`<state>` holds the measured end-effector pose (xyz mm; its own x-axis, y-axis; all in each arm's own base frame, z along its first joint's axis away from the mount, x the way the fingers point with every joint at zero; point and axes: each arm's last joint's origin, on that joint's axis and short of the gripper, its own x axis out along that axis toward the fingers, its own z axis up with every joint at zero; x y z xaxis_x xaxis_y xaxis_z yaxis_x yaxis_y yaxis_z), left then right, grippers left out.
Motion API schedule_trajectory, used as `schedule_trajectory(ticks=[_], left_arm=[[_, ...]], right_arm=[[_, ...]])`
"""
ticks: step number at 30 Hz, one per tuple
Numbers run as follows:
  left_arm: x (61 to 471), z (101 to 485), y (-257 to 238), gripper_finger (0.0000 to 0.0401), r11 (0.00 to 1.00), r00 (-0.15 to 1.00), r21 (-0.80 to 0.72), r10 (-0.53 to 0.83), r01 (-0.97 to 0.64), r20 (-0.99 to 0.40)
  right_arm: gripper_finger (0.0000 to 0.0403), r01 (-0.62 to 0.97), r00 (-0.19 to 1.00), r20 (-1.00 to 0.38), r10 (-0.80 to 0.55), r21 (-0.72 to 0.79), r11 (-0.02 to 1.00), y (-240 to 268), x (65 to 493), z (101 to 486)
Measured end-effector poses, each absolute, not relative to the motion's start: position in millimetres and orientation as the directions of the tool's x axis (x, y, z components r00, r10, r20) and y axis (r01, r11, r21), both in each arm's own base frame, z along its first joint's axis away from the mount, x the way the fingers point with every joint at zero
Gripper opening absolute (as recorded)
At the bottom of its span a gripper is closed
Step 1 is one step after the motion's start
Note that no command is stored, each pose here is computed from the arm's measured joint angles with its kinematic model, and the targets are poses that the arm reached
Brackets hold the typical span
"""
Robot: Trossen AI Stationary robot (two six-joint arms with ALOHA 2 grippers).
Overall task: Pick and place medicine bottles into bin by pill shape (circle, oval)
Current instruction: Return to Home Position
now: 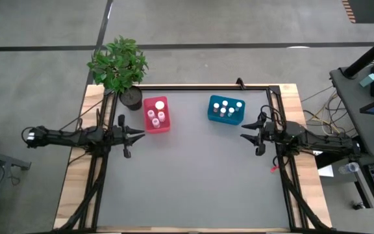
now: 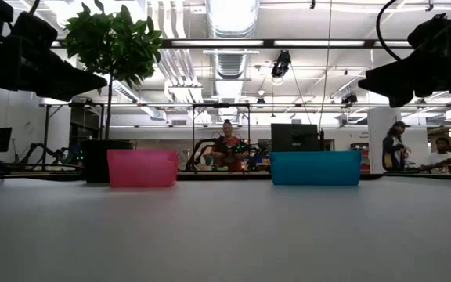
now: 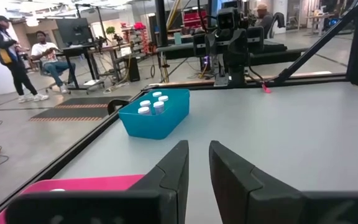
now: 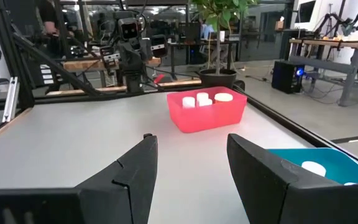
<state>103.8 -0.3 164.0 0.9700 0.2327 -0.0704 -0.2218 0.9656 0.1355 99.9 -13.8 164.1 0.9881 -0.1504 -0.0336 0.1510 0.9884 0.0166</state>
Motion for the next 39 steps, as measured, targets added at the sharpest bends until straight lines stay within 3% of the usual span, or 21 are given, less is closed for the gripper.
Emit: schedule_trajectory(ticks=[39], left_arm=[[109.2,157.2,-0.8,0.0047,0.964,0.961,0.161,0.234,-0.209,-0.150]], right_arm=[[0.0183,0.153,0.988,-0.036,-0.152,0.015,0.988,-13.9,99.9,163.7]])
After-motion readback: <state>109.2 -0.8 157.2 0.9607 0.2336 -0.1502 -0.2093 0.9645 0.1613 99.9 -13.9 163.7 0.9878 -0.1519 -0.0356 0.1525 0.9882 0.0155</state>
